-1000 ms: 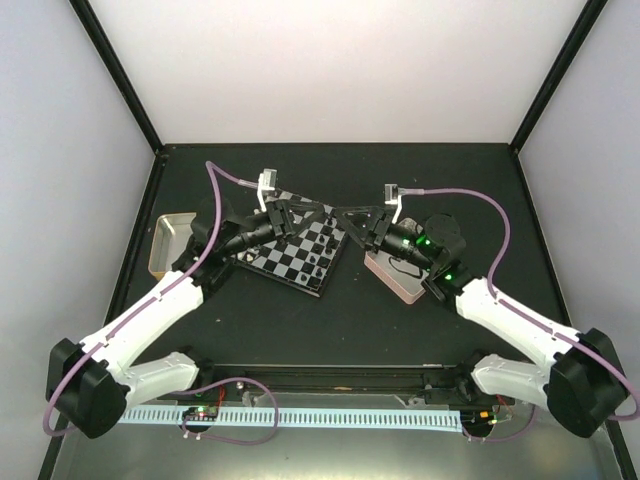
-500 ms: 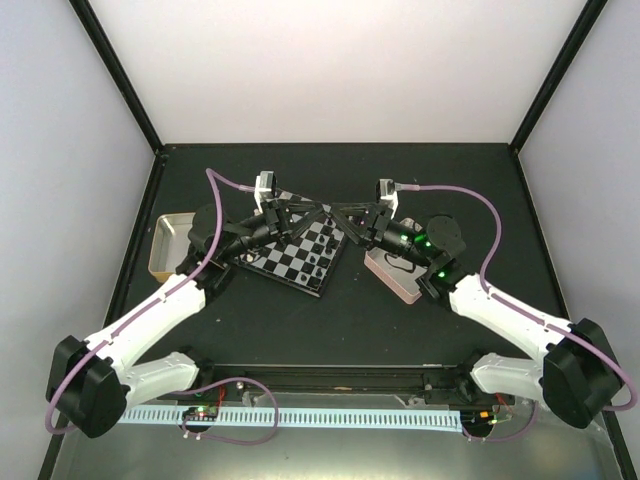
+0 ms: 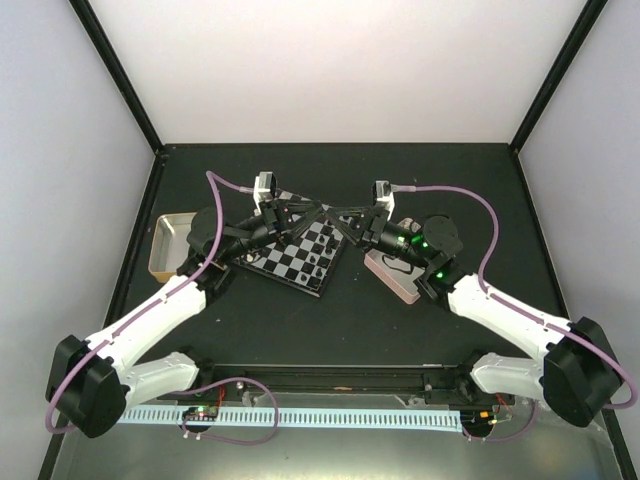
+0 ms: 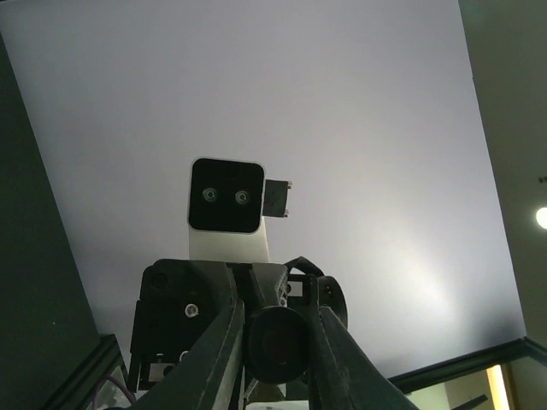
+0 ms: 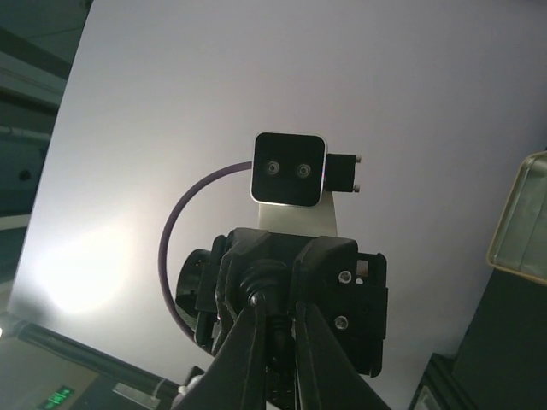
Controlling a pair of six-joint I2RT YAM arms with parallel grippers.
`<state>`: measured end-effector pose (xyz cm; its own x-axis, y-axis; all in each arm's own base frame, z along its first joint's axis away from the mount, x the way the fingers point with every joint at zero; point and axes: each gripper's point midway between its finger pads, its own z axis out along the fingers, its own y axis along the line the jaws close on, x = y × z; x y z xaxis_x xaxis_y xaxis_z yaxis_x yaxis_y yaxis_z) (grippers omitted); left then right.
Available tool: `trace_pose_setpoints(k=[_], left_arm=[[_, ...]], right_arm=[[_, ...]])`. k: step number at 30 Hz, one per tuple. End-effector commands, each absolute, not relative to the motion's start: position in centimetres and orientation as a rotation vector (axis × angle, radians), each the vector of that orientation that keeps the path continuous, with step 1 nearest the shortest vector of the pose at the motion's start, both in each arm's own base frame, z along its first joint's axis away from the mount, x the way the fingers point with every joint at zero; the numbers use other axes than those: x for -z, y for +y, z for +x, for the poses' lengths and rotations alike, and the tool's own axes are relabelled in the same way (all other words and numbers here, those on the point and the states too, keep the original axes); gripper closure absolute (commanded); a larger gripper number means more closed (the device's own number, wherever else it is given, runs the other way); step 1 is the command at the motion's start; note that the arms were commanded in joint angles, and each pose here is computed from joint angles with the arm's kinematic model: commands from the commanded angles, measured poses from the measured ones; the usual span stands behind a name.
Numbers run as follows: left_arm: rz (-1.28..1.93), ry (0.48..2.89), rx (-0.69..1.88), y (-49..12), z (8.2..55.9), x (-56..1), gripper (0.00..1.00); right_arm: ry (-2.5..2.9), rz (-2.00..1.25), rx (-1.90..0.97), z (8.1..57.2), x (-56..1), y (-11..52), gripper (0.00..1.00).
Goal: Set up the chess pieces on the board
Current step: Place the chess piece on the chessboard.
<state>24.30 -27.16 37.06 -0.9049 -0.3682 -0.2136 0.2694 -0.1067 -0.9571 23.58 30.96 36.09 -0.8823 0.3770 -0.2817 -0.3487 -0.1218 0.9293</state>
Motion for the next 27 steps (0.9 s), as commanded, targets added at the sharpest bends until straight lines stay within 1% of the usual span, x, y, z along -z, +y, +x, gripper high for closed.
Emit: trace_pose_setpoints(k=[1, 3, 4, 6, 9, 13, 14, 18, 20, 22, 27], left_arm=[[-0.124, 1.754, 2.059, -27.0, 24.1, -36.6, 0.87], [-0.129, 1.779, 2.036, -26.9, 24.0, -36.1, 0.79], [-0.135, 1.795, 2.019, -26.8, 23.9, -35.8, 0.72], [-0.126, 1.837, 1.94, -26.5, 24.0, -34.8, 0.58], [-0.136, 1.919, 1.775, -25.7, 24.3, -32.8, 0.45], [-0.146, 2.0, 1.476, -23.2, 25.0, -30.1, 0.33], [-0.127, 2.004, 1.397, -22.4, 25.1, -29.9, 0.29], [-0.104, 2.026, 1.078, -18.9, 25.3, -28.9, 0.12], [-0.088, 2.027, 0.969, -17.6, 25.2, -28.8, 0.08], [-0.078, 2.025, 0.887, -16.5, 25.1, -28.8, 0.06], [-0.065, 2.014, 0.788, -15.0, 25.0, -28.8, 0.05]], right_arm=[[1.611, 0.002, -2.012, 23.5, -38.6, 30.5, 0.99], [1.638, 0.005, -1.976, 23.7, -38.2, 30.5, 0.99], [1.656, -0.001, -1.952, 23.7, -37.9, 30.5, 0.99], [1.705, -0.007, -1.881, 24.1, -37.2, 30.4, 0.99], [1.876, -0.026, -1.699, 25.1, -34.4, 30.4, 0.99], [2.183, -0.065, -1.303, 27.4, -28.4, 29.0, 0.99], [2.29, -0.072, -1.168, 27.7, -26.2, 28.1, 0.99], [2.463, -0.154, -0.778, 29.7, -21.9, 26.1, 0.99], [2.525, -0.17, -0.648, 30.7, -20.2, 25.5, 0.99], [2.573, -0.188, -0.535, 31.9, -18.9, 25.3, 0.99], [2.679, -0.18, -0.283, 34.7, -15.0, 24.8, 0.99]])
